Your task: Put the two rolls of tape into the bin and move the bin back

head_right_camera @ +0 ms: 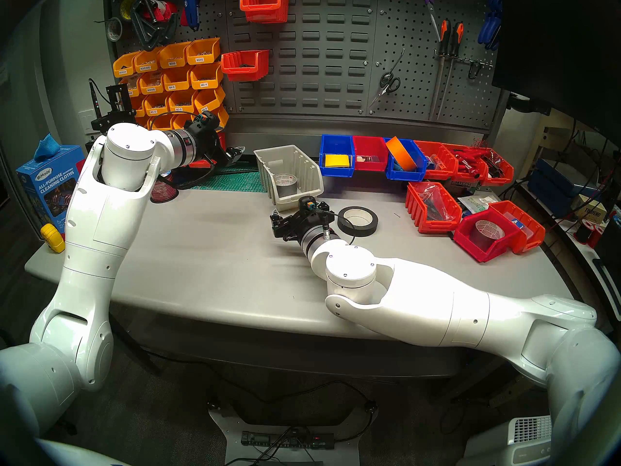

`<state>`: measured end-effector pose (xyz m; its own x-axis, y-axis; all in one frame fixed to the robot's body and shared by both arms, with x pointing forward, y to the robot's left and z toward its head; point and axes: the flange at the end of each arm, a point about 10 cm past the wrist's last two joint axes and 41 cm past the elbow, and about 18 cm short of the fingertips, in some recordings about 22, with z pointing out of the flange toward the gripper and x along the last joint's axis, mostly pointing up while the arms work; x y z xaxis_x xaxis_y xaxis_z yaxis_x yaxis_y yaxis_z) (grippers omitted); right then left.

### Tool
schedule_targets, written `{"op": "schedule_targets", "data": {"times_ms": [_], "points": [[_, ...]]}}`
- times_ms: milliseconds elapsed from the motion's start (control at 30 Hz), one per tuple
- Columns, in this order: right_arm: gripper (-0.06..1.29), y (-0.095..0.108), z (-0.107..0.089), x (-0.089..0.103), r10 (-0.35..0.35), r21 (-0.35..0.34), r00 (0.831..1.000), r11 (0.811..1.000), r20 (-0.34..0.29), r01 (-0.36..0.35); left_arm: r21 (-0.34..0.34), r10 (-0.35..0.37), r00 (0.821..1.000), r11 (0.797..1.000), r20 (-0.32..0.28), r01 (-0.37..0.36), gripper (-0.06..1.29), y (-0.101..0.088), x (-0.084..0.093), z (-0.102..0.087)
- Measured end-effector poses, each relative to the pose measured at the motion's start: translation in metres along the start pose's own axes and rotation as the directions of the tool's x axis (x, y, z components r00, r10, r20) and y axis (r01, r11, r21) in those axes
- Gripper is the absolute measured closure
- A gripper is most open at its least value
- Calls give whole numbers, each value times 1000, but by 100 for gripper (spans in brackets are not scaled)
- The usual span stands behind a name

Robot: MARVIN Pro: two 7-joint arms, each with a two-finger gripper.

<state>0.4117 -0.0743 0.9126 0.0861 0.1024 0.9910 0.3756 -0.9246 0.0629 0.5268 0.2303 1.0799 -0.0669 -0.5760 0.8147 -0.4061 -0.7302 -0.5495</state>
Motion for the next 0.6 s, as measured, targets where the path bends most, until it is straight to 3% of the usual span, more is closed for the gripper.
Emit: {"op": "schedule_targets", "data": {"times_ms": [233, 600], "points": [[-1, 5, 4, -2, -12, -2, 1000, 1000, 7, 12, 0, 0, 1000, 1000, -1, 0, 0, 0, 0, 0], [-1, 26, 18, -5, -96, -60, 992, 993, 85, 101, 0, 1, 1000, 1000, -3, -1, 0, 0, 0, 0]]}}
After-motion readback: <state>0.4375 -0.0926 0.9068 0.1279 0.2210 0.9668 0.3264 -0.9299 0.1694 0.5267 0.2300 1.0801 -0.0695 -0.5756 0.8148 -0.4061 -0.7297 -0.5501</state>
